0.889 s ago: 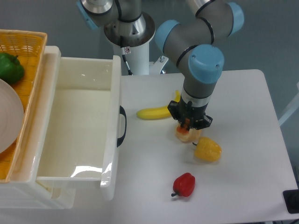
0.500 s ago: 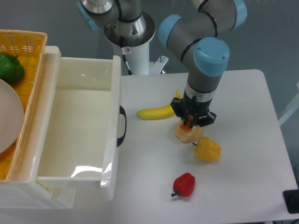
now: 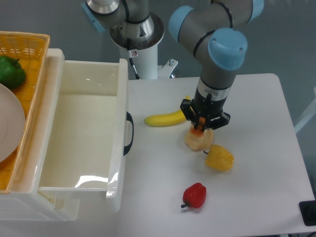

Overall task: Place the square bread in the upper white drawer
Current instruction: 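Close the gripper on the small square bread and lift it, then carry the held bread up and over toward the open white drawer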

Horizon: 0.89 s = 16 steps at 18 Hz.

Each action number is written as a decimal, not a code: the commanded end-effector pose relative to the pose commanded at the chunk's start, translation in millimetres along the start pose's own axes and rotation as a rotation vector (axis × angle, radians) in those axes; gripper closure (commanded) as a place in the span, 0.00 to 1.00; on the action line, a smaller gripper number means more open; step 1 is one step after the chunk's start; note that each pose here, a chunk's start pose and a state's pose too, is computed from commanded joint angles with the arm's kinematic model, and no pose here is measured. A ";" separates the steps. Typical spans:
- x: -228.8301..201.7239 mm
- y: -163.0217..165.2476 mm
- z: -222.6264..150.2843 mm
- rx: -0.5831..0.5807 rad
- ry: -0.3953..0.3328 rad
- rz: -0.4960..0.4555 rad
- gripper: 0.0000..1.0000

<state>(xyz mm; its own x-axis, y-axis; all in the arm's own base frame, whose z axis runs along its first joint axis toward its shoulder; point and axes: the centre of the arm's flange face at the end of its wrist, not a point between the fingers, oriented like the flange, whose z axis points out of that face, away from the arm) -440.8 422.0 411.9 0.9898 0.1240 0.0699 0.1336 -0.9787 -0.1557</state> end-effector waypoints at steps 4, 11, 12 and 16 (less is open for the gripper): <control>18.0 0.3 -27.9 0.056 0.011 -0.048 0.72; 47.2 -0.7 -63.1 0.160 0.070 -0.238 0.71; 52.1 -1.1 -69.0 0.177 0.075 -0.243 0.71; 66.0 -1.3 -91.2 0.244 0.101 -0.331 0.71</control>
<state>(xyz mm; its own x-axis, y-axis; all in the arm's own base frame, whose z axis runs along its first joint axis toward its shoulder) -380.2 416.5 506.5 0.8833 0.3967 0.2500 0.4634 -0.8198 -0.3364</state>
